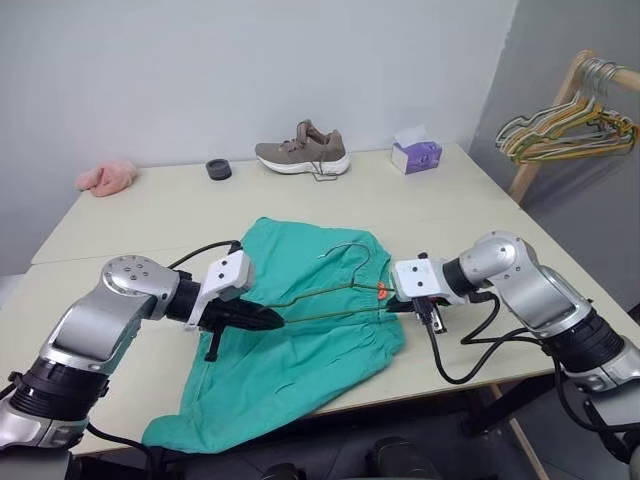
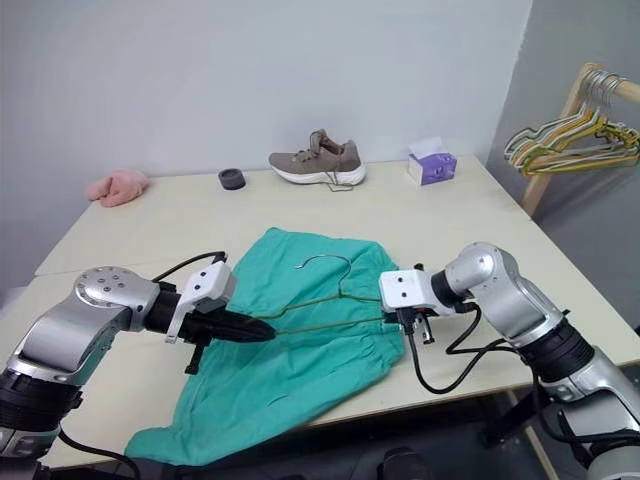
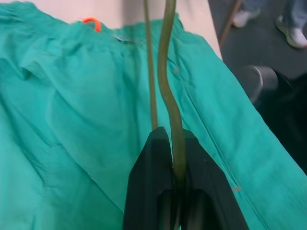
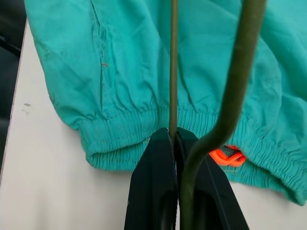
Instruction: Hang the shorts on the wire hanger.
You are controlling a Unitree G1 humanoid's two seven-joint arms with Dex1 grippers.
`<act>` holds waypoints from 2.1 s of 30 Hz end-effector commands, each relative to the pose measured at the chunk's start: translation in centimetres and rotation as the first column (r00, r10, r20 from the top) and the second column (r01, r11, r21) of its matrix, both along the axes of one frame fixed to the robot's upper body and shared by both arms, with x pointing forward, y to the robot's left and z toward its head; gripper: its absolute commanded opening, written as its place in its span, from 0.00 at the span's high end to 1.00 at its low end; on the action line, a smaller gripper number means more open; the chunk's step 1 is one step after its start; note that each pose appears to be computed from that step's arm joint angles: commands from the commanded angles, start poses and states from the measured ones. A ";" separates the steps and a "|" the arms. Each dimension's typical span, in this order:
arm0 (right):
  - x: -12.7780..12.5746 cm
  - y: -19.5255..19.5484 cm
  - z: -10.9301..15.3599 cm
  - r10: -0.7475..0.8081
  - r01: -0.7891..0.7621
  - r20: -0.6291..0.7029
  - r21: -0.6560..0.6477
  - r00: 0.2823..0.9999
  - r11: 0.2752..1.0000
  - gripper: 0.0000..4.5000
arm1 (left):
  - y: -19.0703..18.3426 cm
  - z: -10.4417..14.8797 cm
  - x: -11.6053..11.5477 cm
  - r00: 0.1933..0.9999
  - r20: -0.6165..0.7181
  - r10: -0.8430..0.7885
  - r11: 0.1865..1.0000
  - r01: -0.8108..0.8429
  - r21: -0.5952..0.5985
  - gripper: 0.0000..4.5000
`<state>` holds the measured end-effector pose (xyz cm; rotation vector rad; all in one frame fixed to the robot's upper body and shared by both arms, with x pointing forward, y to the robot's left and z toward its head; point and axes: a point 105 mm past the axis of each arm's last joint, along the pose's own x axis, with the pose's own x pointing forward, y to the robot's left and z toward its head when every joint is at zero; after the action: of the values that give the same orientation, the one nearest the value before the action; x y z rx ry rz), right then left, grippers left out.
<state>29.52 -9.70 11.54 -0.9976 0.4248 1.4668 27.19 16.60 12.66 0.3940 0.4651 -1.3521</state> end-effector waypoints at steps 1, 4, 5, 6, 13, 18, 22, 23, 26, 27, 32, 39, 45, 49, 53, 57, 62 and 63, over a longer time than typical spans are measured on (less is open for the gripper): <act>-0.4 -0.4 1.0 0.001 -0.001 0.006 0.017 1.000 1.000 1.00 | 0.9 1.7 1.2 0.995 0.074 0.065 0.997 -0.062 -0.041 0.71; -0.7 -1.2 1.0 -0.036 0.036 -0.012 0.028 0.999 0.999 1.00 | 1.7 1.9 1.8 0.985 0.112 0.129 0.990 -0.122 -0.068 0.50; -0.8 -1.5 1.0 -0.052 0.053 -0.021 0.034 0.998 0.998 1.00 | 2.0 2.0 2.0 0.982 0.113 0.153 0.986 -0.144 -0.082 0.44; -0.9 -1.8 1.0 -0.065 0.066 -0.027 0.037 0.997 0.997 1.00 | 2.3 2.0 2.2 0.979 0.113 0.172 0.982 -0.162 -0.093 0.44; -1.7 -4.8 0.5 -0.243 0.252 -0.114 0.070 0.963 0.965 1.00 | 5.5 2.5 3.2 0.930 0.106 0.353 0.929 -0.334 -0.161 0.44; -2.3 -7.7 -0.3 -0.453 0.490 -0.242 0.127 0.858 0.862 1.00 | 7.8 1.5 3.7 0.872 0.054 0.487 0.860 -0.468 -0.206 0.44; -3.2 -9.9 -1.9 -0.583 0.652 -0.349 0.121 0.734 0.748 1.00 | 7.3 0.3 2.8 0.883 -0.008 0.470 0.863 -0.462 -0.205 0.26; -3.3 -10.5 -2.3 -0.617 0.695 -0.373 0.118 0.693 0.710 1.00 | 7.1 0.3 2.6 0.890 -0.011 0.456 0.869 -0.448 -0.208 0.19; -3.3 -11.7 -3.1 -0.691 0.789 -0.425 0.100 0.585 0.607 1.00 | 6.7 0.4 2.7 0.896 0.022 0.444 0.877 -0.430 -0.216 0.00; -3.3 -11.9 -3.3 -0.706 0.813 -0.446 0.091 0.550 0.576 1.00 | 6.8 0.4 2.9 0.894 0.043 0.446 0.878 -0.428 -0.213 0.00; -3.4 -12.6 -4.2 -0.755 0.884 -0.514 0.014 0.407 0.467 1.00 | 7.2 0.2 3.4 0.892 0.068 0.447 0.882 -0.427 -0.199 0.00; -3.0 -13.1 -4.9 -0.790 0.919 -0.531 -0.051 0.306 0.390 1.00 | 7.2 0.2 3.9 0.890 0.089 0.447 0.884 -0.425 -0.194 0.00; -3.3 -13.1 -4.8 -0.787 0.918 -0.548 -0.082 0.284 0.388 1.00 | 7.1 0.1 3.9 0.891 0.096 0.445 0.887 -0.423 -0.187 0.00; -4.1 -12.1 -4.3 -0.747 0.888 -0.577 -0.077 0.331 0.453 1.00 | 7.1 0.1 3.8 0.890 0.098 0.446 0.887 -0.424 -0.185 0.00; -3.6 -11.2 -3.5 -0.726 0.875 -0.577 -0.038 0.375 0.482 1.00 | 7.0 0.1 3.9 0.891 0.102 0.443 0.888 -0.420 -0.186 0.00; -3.6 -10.4 -3.1 -0.703 0.848 -0.578 -0.035 0.415 0.529 1.00 | 6.9 0.1 4.0 0.891 0.106 0.442 0.889 -0.419 -0.185 0.00; -3.1 -10.3 -3.9 -0.715 0.841 -0.563 -0.062 0.416 0.538 1.00 | 6.9 0.0 4.0 0.890 0.111 0.442 0.890 -0.419 -0.181 0.00; -3.1 -10.2 -4.0 -0.715 0.839 -0.562 -0.065 0.417 0.541 1.00 | 6.9 0.0 4.0 0.890 0.111 0.442 0.890 -0.419 -0.181 0.00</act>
<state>25.89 -20.12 6.59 -0.0407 1.0028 0.8068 30.82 23.75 11.48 0.2098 0.3446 -0.9046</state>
